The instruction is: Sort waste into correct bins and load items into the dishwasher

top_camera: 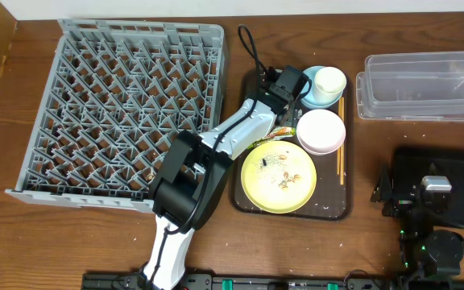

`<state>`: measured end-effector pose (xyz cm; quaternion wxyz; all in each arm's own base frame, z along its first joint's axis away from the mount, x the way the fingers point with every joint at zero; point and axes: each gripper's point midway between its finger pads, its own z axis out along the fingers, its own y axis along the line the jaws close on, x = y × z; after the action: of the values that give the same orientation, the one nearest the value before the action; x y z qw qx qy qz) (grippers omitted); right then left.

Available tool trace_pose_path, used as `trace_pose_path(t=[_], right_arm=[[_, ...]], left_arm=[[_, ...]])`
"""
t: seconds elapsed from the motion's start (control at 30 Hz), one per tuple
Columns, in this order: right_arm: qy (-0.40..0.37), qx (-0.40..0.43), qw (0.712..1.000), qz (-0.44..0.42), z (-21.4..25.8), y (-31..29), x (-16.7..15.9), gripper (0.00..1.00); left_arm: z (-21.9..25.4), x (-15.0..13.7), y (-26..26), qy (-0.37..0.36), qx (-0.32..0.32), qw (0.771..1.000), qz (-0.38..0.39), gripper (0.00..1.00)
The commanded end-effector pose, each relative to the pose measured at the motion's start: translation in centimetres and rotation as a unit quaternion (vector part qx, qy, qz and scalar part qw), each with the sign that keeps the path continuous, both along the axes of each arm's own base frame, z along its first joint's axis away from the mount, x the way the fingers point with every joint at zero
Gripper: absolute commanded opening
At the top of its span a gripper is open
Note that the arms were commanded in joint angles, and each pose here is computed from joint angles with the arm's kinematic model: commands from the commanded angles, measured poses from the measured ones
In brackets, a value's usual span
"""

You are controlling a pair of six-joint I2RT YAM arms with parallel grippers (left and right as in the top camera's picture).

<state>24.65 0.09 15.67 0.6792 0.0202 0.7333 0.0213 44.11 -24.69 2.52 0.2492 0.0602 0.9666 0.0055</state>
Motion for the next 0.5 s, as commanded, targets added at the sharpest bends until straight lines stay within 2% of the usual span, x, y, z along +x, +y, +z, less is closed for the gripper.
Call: trace_pose_path(t=[0.0, 0.27, 0.47], right_arm=[[0.002, -0.006, 1.000, -0.004, -0.2, -0.2, 0.0, 0.99], [0.002, -0.006, 1.000, -0.004, -0.2, -0.2, 0.0, 0.99], [0.002, -0.006, 1.000, -0.004, -0.2, -0.2, 0.0, 0.99]], left_arm=[[-0.5, 0.1, 0.6, 0.001, -0.008, 0.999, 0.039, 0.85], [0.3, 0.1, 0.6, -0.003, -0.011, 0.999, 0.039, 0.80], [6.8, 0.3, 0.5, -0.050, -0.045, 0.997, 0.038, 0.80]])
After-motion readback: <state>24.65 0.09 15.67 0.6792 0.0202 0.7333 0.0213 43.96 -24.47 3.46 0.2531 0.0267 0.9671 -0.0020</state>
